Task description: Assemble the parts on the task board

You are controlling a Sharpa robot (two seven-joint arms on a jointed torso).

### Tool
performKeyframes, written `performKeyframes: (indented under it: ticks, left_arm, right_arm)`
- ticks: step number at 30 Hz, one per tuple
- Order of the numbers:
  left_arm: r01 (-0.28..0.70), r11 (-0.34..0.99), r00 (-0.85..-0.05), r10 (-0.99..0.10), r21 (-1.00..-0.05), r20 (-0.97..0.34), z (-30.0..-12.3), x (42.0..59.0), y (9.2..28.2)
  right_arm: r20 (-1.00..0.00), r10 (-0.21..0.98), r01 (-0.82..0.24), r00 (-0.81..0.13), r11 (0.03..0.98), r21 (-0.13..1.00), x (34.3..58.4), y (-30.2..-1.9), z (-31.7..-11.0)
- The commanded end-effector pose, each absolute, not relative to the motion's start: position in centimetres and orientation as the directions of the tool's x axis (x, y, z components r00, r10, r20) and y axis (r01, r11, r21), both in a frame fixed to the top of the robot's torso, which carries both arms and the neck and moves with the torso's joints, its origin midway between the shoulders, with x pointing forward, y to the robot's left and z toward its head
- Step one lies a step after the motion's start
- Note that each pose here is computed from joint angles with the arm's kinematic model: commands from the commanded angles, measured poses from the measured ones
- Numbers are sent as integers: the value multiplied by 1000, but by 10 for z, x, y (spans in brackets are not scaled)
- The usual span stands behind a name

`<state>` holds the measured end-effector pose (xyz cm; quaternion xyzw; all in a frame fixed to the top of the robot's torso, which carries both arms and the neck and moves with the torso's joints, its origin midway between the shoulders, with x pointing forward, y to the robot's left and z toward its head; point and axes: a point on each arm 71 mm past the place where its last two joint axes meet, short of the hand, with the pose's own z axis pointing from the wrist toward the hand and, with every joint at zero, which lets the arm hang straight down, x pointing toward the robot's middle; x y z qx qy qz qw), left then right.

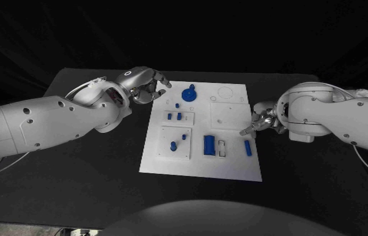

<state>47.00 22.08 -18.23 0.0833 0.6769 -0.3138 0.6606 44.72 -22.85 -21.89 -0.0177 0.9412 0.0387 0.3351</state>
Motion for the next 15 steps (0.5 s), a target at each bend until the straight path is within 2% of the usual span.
performKeyframes:
  ticks: [1,15]
  left_arm:
    - [536,785,-111,-300,-311,-947,-182,470,219]
    - [535,785,-117,-297,-312,-948,-182,470,218]
  right_arm:
    - [-614,-47,-79,-788,996,26,445,-229,-223]
    - [-583,-54,-89,-810,996,31,440,-225,-232]
